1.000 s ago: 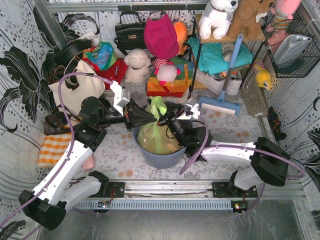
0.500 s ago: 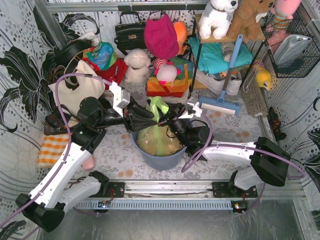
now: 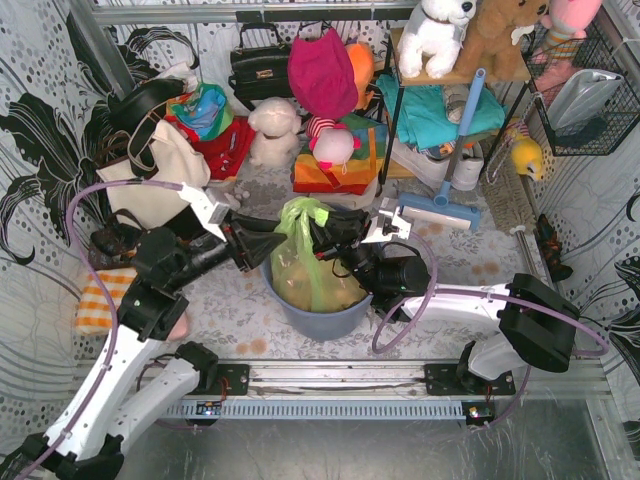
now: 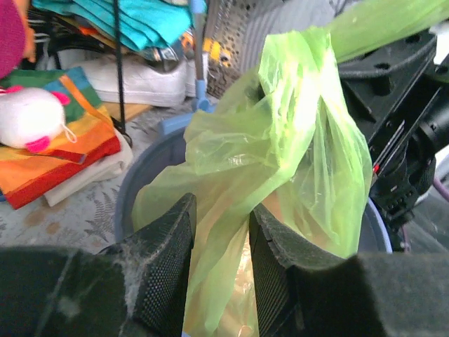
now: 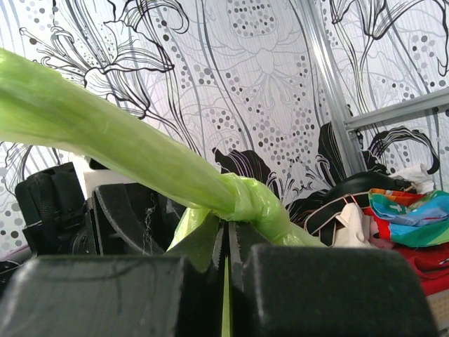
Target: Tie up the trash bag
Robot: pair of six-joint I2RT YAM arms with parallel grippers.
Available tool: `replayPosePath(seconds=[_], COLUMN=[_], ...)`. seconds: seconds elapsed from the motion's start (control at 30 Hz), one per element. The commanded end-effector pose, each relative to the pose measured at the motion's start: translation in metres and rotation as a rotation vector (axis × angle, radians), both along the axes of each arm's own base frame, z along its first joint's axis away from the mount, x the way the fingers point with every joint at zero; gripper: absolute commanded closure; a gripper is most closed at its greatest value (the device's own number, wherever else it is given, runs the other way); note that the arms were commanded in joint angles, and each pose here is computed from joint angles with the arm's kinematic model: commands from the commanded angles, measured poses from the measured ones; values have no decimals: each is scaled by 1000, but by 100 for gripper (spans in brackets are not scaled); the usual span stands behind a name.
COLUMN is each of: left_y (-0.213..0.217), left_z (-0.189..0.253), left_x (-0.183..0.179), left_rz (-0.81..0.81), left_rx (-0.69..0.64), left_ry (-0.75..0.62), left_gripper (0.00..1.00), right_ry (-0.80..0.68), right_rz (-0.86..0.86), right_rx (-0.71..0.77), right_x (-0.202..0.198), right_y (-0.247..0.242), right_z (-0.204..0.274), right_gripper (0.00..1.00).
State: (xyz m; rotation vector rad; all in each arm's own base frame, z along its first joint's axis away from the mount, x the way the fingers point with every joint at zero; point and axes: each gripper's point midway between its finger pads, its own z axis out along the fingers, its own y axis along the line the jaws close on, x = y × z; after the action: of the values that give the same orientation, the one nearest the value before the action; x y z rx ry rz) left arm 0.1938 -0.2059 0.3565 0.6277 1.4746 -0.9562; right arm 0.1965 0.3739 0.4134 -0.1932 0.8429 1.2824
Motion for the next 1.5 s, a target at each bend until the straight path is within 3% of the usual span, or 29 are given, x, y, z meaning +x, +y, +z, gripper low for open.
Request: replayPosePath(seconds=[0.0,0.33,0.5,0.77,1.07,1.33,1.47], left_y=[21,45,42,-6,-24,-33,-35], left_z=[31,67,58,43,28,3,-15], left_x=[9,9,34,6,-24,-31,-21], left_rz=[157,282,335,-14,-222,-319,-293], left_rx=[-123,-195,-157,-81,-112,-101,-79], left_ry=[-66,-155,-97,-71,-27,65,119], left_gripper=[55,42,41,41,44,45,46], right_ry=[-27,-22,-20,-18,-22,-30,-48], right_rz=[69,71,73,73,89,94,128], right_rx=[50,45,40,33,33,30,37], right_x=[-14,-13,-13,-10,-10,-12,-18], right_y=[0,2,3,10,17,17,19], right_z=[5,2,2,0,0,0,4], right_gripper=[100,100,100,100,100,100,100])
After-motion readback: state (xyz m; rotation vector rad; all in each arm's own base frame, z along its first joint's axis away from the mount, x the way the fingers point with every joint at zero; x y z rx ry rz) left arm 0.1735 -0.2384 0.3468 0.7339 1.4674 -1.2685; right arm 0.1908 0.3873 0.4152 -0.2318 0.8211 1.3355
